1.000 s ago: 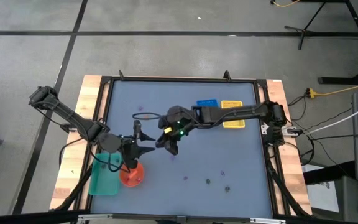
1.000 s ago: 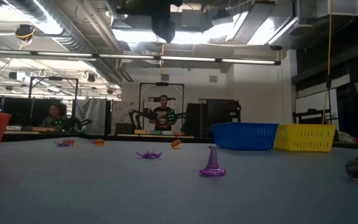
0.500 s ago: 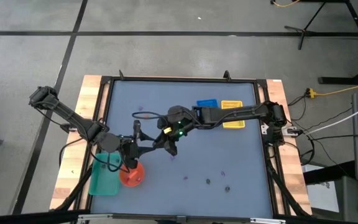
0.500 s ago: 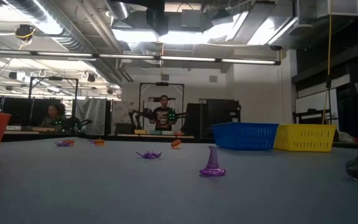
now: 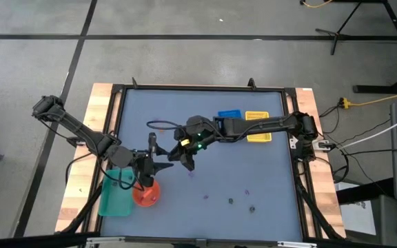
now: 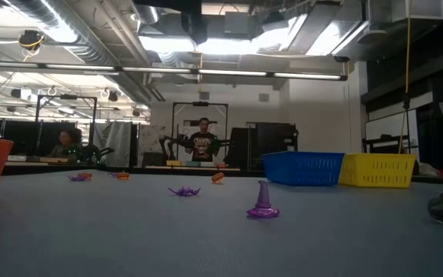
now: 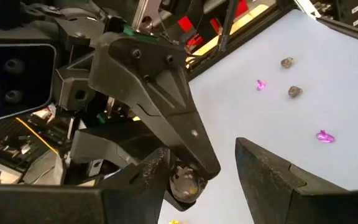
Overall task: Sort Halloween decoration
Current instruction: Put the brown skull toy into the green bin
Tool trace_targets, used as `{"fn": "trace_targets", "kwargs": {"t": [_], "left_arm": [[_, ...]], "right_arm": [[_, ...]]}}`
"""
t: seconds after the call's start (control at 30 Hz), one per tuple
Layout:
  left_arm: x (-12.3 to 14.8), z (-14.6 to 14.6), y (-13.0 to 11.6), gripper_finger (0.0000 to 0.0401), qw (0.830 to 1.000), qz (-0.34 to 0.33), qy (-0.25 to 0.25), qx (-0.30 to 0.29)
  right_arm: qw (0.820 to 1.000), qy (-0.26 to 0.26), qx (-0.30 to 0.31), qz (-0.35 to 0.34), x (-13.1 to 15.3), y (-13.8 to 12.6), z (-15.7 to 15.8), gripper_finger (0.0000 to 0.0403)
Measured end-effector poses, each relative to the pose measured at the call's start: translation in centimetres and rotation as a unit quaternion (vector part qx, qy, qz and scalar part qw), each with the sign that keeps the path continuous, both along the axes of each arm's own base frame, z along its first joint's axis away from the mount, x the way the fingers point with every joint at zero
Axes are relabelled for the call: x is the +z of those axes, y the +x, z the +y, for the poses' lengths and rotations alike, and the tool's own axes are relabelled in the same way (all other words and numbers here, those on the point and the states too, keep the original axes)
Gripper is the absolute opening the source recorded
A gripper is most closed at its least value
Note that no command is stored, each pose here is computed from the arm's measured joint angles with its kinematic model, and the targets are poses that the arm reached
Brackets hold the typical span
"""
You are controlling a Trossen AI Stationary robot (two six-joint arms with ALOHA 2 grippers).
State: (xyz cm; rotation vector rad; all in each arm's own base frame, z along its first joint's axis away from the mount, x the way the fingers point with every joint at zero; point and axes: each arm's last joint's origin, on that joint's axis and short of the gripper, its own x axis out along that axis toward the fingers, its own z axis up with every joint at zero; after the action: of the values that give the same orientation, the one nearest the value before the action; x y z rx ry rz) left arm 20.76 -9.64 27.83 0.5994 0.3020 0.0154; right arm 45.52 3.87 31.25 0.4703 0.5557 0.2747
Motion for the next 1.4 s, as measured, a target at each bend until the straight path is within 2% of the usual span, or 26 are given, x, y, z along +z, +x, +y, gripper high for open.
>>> {"fn": "trace_targets", "kwargs": {"t": [0.33, 0.8, 1.4], "left_arm": [[-0.14, 0.53, 0.18, 0.0161, 1.0, 0.007, 0.004, 0.012], [-0.17, 0.64, 0.22, 0.0084, 1.0, 0.009, 0.007, 0.014], [-0.16, 0.64, 0.22, 0.0077, 1.0, 0.008, 0.005, 0.015]], "right_arm": [[1.0, 0.0, 0.0, 0.004, -0.06, -0.03, 0.0, 0.009], [1.0, 0.001, 0.001, 0.005, -0.07, -0.04, 0.01, 0.009], [1.0, 0.021, -0.006, 0.013, -0.07, -0.05, 0.02, 0.0096]]}}
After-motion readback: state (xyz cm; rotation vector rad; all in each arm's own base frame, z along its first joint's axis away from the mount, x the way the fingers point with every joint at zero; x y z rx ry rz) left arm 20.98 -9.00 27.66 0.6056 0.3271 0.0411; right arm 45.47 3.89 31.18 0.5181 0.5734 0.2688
